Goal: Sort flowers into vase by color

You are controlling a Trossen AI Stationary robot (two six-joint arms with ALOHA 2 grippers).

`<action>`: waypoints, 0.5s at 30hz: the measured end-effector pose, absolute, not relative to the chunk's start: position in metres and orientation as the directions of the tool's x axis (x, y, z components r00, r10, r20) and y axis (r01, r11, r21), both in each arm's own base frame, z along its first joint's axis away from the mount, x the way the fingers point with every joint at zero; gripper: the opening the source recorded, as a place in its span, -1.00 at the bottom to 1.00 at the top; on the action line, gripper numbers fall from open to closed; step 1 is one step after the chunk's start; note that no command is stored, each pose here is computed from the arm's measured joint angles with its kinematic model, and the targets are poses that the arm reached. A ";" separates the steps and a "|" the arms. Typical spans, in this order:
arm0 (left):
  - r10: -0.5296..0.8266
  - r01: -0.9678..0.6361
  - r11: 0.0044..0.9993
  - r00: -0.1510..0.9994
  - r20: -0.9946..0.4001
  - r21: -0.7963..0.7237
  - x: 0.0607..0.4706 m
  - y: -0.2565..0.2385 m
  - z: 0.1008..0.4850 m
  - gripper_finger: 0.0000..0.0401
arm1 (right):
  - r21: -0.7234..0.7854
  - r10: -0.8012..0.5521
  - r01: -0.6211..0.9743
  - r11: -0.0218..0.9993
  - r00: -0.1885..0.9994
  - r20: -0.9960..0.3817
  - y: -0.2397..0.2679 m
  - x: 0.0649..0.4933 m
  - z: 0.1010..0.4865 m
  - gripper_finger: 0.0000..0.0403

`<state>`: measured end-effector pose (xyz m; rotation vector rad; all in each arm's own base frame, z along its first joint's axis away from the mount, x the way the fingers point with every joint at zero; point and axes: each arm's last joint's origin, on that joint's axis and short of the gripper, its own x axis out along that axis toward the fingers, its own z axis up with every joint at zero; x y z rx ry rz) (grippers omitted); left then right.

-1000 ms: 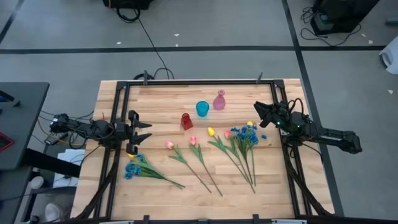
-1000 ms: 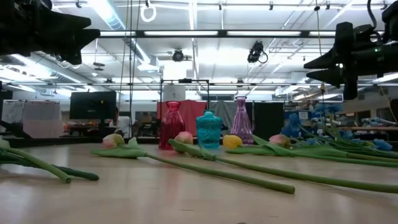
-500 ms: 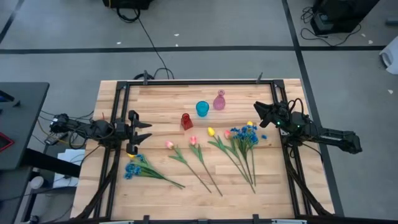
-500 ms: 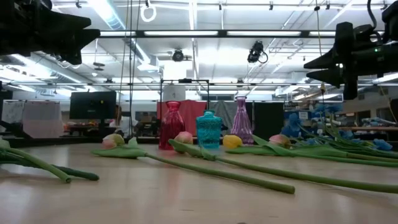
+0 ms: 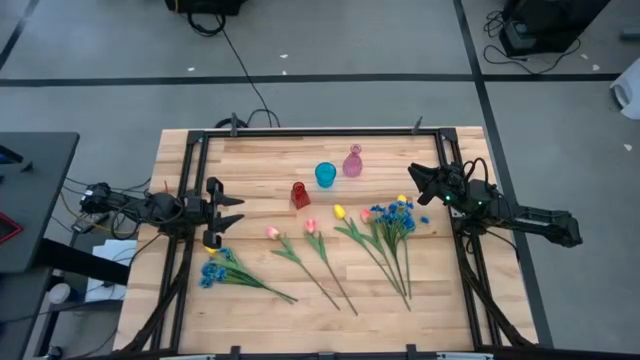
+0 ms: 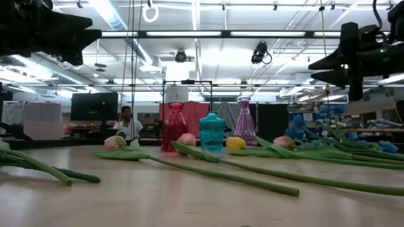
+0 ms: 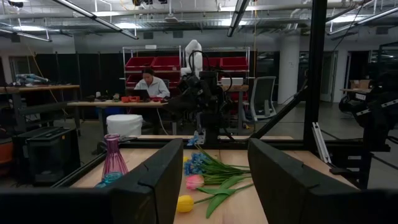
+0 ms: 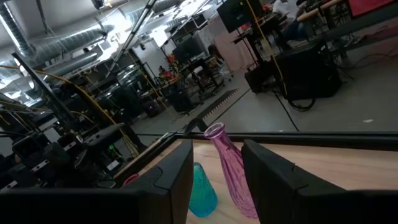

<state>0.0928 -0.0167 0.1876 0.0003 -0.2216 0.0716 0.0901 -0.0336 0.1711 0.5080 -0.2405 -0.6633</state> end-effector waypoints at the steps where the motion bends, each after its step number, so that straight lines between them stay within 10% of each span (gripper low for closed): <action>1: 0.071 -0.071 0.997 0.973 0.221 -0.008 0.093 -0.017 0.188 -0.06 | 0.521 -0.640 0.525 0.673 0.766 0.054 -0.034 0.090 0.171 -0.26; 15: 0.132 -0.034 0.980 0.852 0.507 -0.197 0.081 -0.012 0.217 -0.06 | 0.546 -0.642 0.492 0.678 0.758 0.115 -0.034 0.089 0.178 -0.26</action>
